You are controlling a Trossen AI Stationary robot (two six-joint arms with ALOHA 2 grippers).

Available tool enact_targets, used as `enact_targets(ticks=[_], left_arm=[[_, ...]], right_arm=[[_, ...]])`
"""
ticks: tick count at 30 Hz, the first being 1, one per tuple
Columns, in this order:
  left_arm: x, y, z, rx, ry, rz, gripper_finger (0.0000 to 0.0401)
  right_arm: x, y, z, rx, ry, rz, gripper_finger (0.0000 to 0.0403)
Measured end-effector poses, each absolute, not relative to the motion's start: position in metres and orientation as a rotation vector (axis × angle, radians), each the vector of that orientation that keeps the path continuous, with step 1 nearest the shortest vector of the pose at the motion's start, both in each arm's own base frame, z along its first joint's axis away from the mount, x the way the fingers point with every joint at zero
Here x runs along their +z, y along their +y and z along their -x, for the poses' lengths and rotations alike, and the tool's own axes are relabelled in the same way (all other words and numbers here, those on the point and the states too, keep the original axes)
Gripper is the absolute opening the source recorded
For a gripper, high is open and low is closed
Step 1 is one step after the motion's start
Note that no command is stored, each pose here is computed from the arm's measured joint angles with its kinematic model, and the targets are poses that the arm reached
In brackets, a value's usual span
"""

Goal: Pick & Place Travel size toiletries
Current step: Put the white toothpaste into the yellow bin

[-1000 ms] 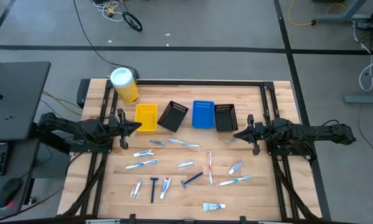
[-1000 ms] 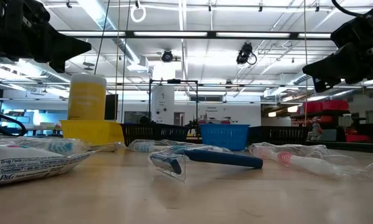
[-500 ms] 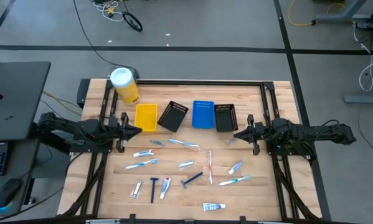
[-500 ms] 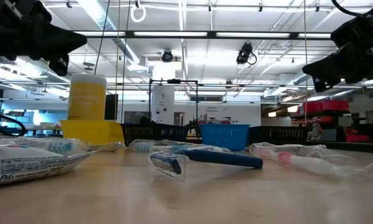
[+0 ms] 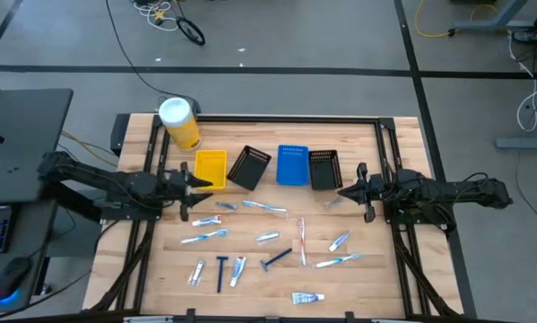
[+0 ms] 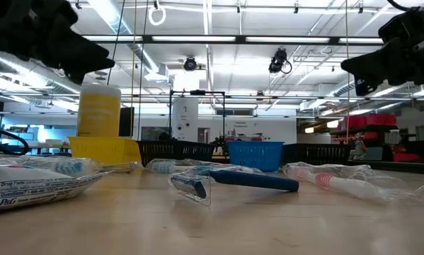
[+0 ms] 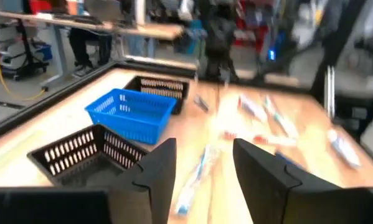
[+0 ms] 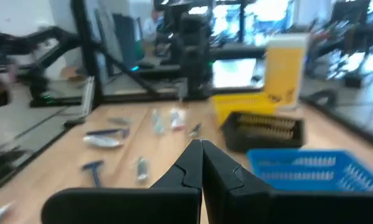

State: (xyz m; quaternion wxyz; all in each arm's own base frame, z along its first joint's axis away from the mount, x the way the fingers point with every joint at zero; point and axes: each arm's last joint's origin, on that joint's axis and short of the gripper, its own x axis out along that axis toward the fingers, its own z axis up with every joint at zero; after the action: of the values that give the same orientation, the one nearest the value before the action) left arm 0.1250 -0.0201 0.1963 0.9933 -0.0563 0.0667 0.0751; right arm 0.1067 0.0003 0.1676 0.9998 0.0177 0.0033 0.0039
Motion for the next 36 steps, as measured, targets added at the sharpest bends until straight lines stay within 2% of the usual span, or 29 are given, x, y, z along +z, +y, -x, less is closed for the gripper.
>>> enact_targets(ticks=[3,5,7,14,22,32,36], left_arm=[[0.205,-0.023,-0.134,0.148,0.272,0.087,0.0174],[0.203,-0.026,-0.139,0.158,0.397,0.104,0.0174],[0.2,-0.03,-0.144,0.151,0.519,0.136,0.0174],[0.185,-0.055,-0.167,0.08,0.752,0.265,0.0174],[0.147,-0.066,-0.167,0.228,1.035,0.279,0.0174],[0.129,-0.073,-0.171,0.23,1.156,0.324,0.0173],[0.129,-0.073,-0.171,0.245,1.151,0.33,0.0154]], right_arm=[[0.174,-0.006,-0.106,-0.215,-0.049,0.08,0.0003],[0.177,-0.01,-0.105,-0.371,-0.074,0.081,0.0003],[0.177,-0.012,-0.104,-0.436,-0.07,0.081,0.0003],[0.168,-0.008,-0.111,-0.287,0.016,0.09,0.0007],[0.163,-0.006,-0.118,-0.196,0.064,0.027,0.0028],[0.168,-0.004,-0.119,-0.135,0.013,0.039,0.0029],[0.172,-0.004,-0.119,-0.137,-0.032,0.054,0.0029]])
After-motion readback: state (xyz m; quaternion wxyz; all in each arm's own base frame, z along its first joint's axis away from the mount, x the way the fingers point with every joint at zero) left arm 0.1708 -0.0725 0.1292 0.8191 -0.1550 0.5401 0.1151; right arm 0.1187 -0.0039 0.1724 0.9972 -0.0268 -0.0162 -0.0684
